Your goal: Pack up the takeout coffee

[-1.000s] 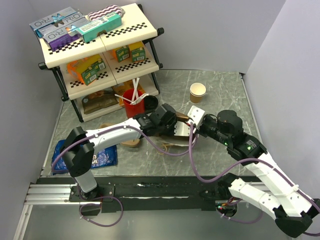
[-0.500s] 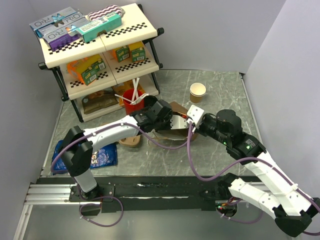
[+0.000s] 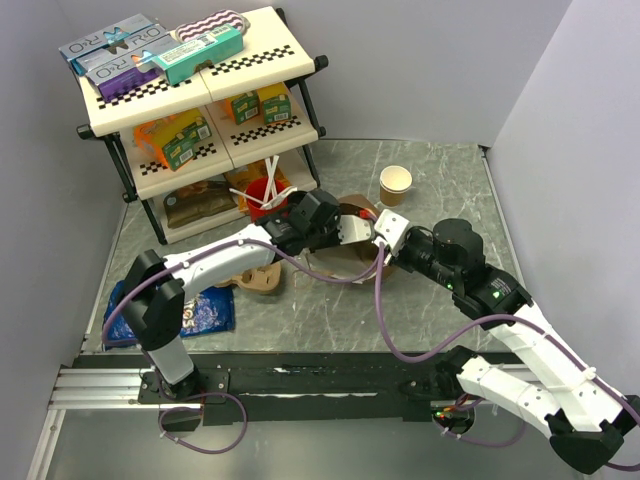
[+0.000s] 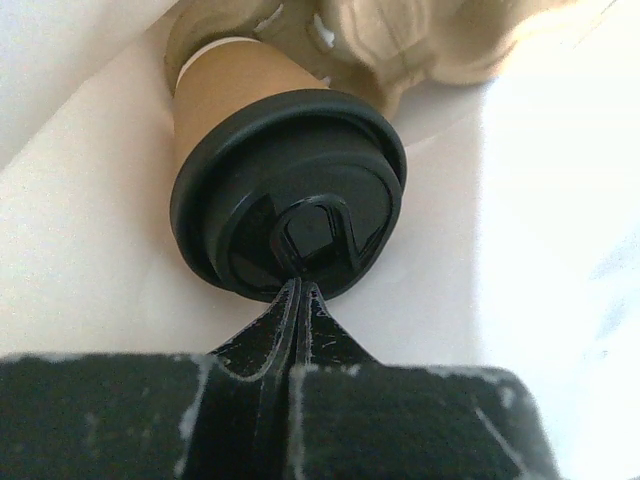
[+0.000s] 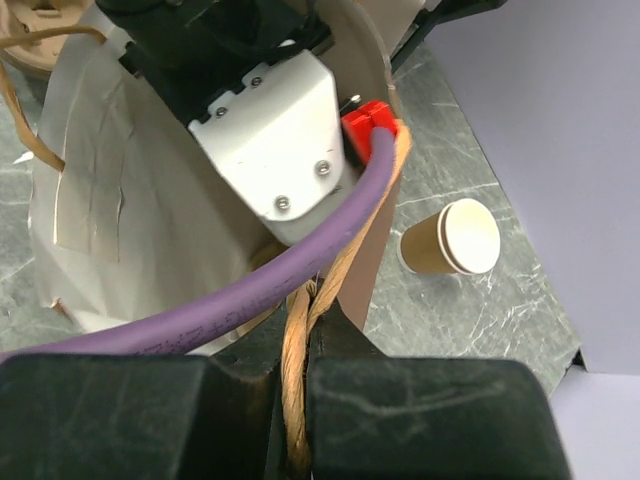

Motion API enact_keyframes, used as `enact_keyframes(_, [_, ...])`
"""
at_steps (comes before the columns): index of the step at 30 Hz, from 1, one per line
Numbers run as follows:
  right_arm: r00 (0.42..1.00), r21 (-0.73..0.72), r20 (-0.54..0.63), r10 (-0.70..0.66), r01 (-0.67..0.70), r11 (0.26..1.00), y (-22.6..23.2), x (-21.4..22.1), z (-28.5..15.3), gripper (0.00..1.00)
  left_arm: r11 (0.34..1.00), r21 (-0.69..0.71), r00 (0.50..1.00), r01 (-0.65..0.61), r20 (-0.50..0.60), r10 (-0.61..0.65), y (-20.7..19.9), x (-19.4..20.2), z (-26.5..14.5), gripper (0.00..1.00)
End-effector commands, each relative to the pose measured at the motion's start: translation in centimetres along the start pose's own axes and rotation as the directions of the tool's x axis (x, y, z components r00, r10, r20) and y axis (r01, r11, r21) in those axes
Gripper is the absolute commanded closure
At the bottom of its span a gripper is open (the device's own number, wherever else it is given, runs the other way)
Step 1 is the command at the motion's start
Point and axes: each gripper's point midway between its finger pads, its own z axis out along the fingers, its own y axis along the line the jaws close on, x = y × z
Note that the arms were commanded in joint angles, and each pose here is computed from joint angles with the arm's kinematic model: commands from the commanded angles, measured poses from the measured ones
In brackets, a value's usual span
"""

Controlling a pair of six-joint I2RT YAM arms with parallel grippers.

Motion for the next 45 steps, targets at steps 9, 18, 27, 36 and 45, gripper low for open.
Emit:
enact_keyframes(9, [1.0, -0.058, 0.01, 0.026, -0.025, 0.998, 0.9, -0.6, -0.5, 1.0, 0.985, 0.005, 0.972, 0.175, 0.159, -0.174, 2.9, -4.8, 0.4, 0.99])
enact_keyframes(18, [0.999, -0.039, -0.004, 0.05, -0.05, 0.998, 0.3, -0.6, -0.5, 1.0, 0.977, 0.031, 0.953, 0.21, 0.215, -0.212, 2.8, -6.1, -0.9, 0.99])
enact_keyframes(27, [0.997, -0.044, -0.022, 0.072, -0.073, 0.996, 0.1, -0.7, -0.6, 1.0, 0.964, -0.096, 0.949, 0.248, 0.224, -0.222, 4.3, -4.7, -1.3, 0.79])
enact_keyframes(36, [0.993, -0.113, -0.038, 0.111, -0.114, 0.987, 1.3, -0.8, -1.1, 1.0, 0.97, -0.068, 0.942, 0.232, 0.263, -0.207, 2.9, -4.2, -0.7, 0.33])
enact_keyframes(45, [0.991, -0.099, -0.039, 0.124, -0.128, 0.987, 0.8, -1.1, -0.9, 1.0, 0.954, -0.089, 0.923, 0.285, 0.296, -0.248, 3.4, -4.5, -0.1, 0.17])
